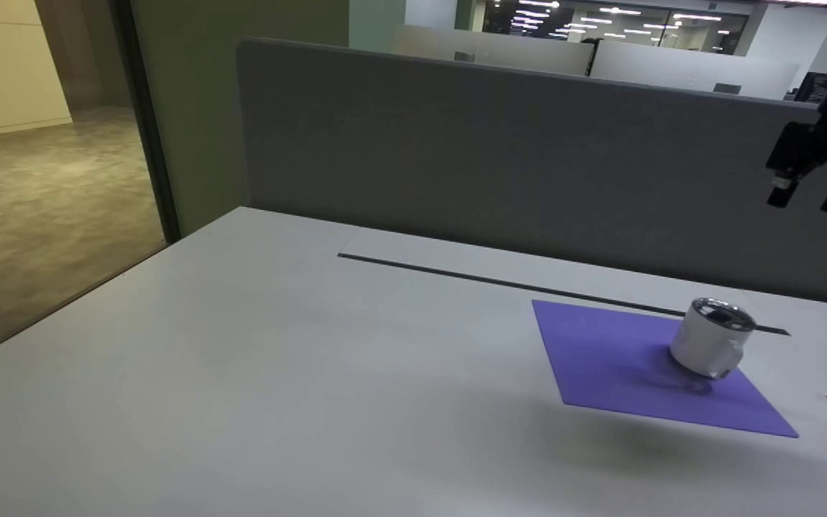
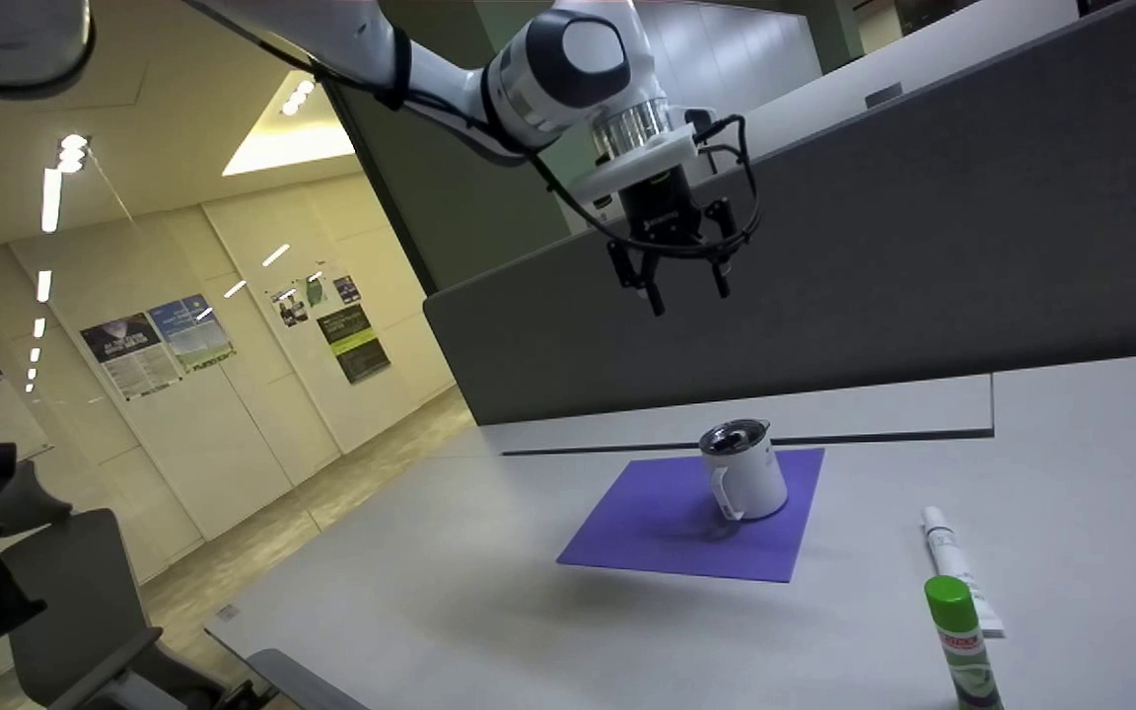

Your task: Remove the silver lid from the white mug

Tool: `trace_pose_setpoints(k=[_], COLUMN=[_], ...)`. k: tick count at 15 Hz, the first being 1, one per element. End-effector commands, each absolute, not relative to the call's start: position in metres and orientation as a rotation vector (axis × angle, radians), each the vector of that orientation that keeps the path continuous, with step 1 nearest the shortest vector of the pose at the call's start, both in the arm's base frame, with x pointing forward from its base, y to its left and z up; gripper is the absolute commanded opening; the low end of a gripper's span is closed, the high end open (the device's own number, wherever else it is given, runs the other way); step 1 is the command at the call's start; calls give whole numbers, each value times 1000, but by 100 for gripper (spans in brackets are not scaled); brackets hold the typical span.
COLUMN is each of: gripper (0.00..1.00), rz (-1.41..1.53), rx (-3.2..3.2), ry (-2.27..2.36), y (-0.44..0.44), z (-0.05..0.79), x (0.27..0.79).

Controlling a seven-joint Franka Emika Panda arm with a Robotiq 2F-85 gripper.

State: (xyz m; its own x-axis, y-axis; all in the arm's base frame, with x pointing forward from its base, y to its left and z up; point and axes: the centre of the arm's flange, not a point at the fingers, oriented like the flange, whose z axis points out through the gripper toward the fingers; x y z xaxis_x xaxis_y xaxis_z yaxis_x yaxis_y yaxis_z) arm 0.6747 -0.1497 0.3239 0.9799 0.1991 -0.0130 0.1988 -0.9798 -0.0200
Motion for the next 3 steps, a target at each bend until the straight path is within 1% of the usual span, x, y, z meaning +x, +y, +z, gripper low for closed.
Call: trace_pose_setpoints(k=[1, 2, 3], gripper=[90, 96, 100], rz=[42, 56, 62], rx=[-3108, -3107, -3108], ry=[-303, -295, -291], y=[-152, -155, -156], z=[325, 325, 324], x=[673, 671, 670])
